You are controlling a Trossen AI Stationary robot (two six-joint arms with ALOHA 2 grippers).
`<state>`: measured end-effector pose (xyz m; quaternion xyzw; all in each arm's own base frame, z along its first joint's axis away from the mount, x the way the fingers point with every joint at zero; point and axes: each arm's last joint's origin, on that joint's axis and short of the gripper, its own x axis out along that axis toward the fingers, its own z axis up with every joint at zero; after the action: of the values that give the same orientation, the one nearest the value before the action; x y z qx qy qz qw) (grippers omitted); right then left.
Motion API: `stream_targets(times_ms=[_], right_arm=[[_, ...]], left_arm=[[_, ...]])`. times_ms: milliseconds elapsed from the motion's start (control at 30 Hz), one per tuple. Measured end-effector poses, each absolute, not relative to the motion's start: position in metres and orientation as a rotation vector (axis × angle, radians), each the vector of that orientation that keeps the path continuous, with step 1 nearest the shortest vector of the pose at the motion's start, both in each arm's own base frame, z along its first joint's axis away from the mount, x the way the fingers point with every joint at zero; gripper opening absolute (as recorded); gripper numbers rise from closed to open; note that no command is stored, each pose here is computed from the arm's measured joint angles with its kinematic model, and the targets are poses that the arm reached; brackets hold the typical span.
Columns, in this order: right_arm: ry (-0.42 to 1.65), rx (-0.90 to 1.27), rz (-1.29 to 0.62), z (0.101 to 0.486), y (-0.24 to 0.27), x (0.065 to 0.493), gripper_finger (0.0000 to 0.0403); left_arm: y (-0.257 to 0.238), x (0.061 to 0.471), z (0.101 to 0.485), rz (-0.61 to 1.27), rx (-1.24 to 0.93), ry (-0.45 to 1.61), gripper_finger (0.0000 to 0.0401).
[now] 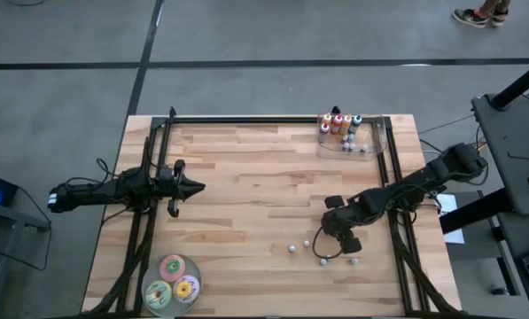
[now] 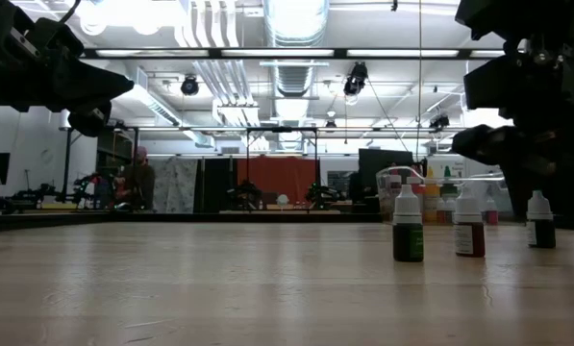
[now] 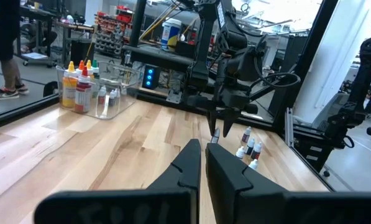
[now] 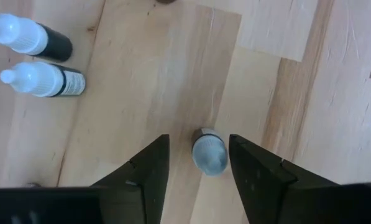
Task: Pick & Place food coloring
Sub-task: Put the top small orange food coloring bottle into the bin
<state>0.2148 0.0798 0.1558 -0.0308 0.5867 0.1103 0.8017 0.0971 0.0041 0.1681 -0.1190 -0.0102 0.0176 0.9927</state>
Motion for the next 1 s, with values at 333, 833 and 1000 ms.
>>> stream_targets(times_ms=[333,833,1000], right_arm=[[1.257,-0.062,0.236,0.1659,0.0781,0.2102,0.0156],[1.240,-0.076,0.236,0.1662,0.0783,0.2118,0.0129],[1.242,-0.077,0.236,0.1654,0.0782,0.2114,0.0108]], left_arm=[[0.0041,0.0971,0.1681,0.035,-0.239,-0.020,0.0000],[0.0041,0.0971,0.1680,0.035,-0.239,-0.020,0.0000],[0.0041,0.0971,0.1681,0.035,-0.239,-0.020,0.0000]])
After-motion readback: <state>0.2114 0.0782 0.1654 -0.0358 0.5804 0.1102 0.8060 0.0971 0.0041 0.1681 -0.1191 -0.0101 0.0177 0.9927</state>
